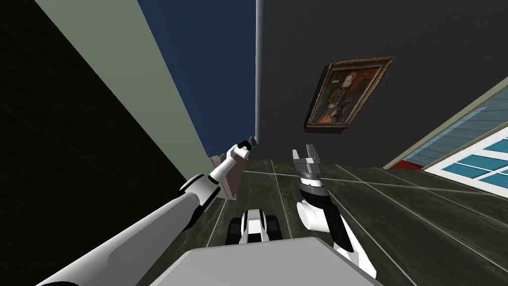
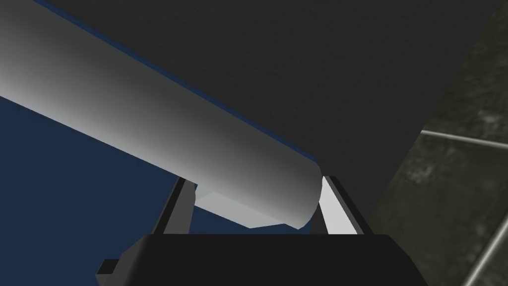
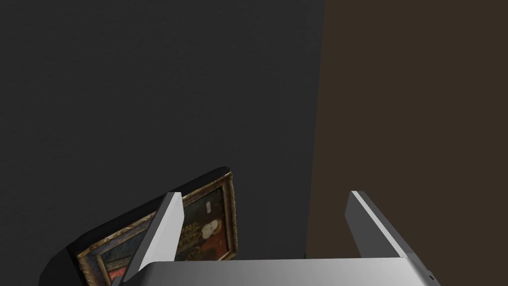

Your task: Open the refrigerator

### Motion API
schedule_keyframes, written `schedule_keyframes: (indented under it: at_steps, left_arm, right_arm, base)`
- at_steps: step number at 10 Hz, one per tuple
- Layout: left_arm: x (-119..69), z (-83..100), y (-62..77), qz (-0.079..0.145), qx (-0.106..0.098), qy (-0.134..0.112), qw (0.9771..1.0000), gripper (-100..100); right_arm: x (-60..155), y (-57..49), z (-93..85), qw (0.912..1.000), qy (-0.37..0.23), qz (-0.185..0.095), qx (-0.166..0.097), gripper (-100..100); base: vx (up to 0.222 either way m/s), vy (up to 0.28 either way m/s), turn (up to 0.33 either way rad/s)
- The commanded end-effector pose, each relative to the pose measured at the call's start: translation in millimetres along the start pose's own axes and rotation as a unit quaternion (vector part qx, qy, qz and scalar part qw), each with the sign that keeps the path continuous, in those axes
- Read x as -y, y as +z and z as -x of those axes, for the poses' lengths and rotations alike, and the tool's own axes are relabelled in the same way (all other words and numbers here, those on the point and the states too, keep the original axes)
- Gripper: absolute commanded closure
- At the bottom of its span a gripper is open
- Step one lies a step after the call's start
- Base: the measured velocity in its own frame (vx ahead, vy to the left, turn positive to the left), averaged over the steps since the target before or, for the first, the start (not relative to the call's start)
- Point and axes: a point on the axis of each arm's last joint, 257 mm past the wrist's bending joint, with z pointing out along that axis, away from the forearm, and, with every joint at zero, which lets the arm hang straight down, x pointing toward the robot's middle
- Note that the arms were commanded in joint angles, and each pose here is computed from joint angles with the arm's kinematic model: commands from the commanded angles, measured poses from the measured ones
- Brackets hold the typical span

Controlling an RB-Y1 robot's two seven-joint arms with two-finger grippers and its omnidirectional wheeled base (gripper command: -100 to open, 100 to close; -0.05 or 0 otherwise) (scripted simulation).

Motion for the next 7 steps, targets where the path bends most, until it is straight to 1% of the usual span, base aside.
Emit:
schedule_keyframes:
  at_steps: [1,2,3,4,5,7]
  left_arm:
    - [20.3,13.8,-4.5,-0.021,0.014,0.003,0.9997,100]
    - [21.6,14.8,-4.6,-0.023,0.016,-0.002,0.9996,100]
    - [15.7,17.1,-3.6,-0.017,0.019,0.001,0.9997,100]
    - [3.1,-6.3,-2.6,-0.007,-0.002,0.000,1.0000,100]
    - [-0.5,-14.5,-2.5,-0.004,-0.009,0.000,1.0000,100]
    - [-15.8,-46.8,-3.4,0.009,-0.037,-0.001,0.9993,100]
  right_arm:
    - [0.0,0.0,0.0,1.0000,0.000,0.000,0.000,0]
    - [0.0,0.0,0.0,1.0000,0.000,0.000,0.000,0]
    - [0.0,0.0,0.0,1.0000,0.000,0.000,0.000,0]
    - [0.0,-0.1,0.1,1.0000,0.000,0.000,0.000,0]
    - [0.0,0.0,0.1,1.0000,0.000,0.000,0.000,0]
    - [0.0,0.0,0.1,1.0000,0.000,0.000,0.000,0]
  base:
    - [-0.070,0.085,-0.312]
    - [-0.075,0.085,-0.200]
    - [-0.029,0.033,-0.035]
    - [-0.061,0.104,-0.049]
    - [-0.069,0.176,-0.109]
    - [-0.097,0.212,-0.134]
